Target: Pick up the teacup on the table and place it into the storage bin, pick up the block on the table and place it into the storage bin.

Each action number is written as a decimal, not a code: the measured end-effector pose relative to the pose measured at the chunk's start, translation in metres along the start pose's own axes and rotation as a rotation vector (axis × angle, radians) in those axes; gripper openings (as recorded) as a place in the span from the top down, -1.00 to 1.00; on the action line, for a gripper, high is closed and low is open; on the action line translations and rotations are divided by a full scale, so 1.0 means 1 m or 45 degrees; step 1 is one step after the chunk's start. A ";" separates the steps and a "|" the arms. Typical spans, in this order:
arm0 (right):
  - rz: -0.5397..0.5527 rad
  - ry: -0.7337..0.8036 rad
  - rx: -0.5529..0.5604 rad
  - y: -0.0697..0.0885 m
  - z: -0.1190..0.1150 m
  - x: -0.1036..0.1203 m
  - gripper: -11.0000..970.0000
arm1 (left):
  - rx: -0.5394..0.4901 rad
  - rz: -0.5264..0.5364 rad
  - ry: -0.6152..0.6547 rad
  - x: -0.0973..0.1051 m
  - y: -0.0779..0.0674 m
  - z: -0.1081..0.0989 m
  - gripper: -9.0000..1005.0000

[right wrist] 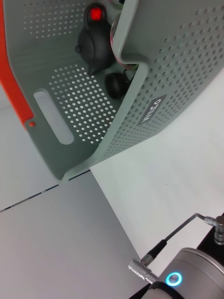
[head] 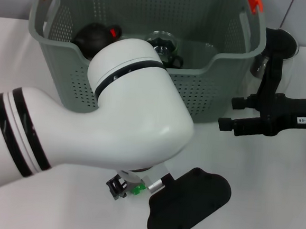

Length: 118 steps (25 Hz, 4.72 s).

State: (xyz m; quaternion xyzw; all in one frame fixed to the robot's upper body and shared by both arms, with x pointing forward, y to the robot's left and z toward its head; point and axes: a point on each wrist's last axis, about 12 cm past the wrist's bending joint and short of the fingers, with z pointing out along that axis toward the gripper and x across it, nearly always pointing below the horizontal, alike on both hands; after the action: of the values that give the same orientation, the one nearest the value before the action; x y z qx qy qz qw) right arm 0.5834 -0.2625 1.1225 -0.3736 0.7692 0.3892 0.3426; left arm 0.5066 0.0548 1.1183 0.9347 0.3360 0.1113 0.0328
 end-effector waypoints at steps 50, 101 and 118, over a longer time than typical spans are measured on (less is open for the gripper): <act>0.003 -0.023 0.017 -0.001 -0.006 0.003 -0.95 | 0.009 -0.118 0.002 0.000 0.002 -0.013 0.17; -0.039 0.001 -0.031 0.003 -0.011 0.009 -0.95 | -0.780 -2.144 -0.985 0.253 -0.035 -0.104 -0.24; -0.037 -0.029 -0.006 0.001 -0.012 0.009 -0.95 | -0.597 -1.147 -0.858 0.113 -0.093 -0.129 -0.89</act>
State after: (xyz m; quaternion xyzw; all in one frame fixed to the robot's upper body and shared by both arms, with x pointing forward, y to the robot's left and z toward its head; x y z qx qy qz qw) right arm 0.5754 -0.2748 1.1206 -0.3810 0.7589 0.3902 0.3560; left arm 0.5042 0.1963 1.2517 0.6523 0.6359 -0.1446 0.3862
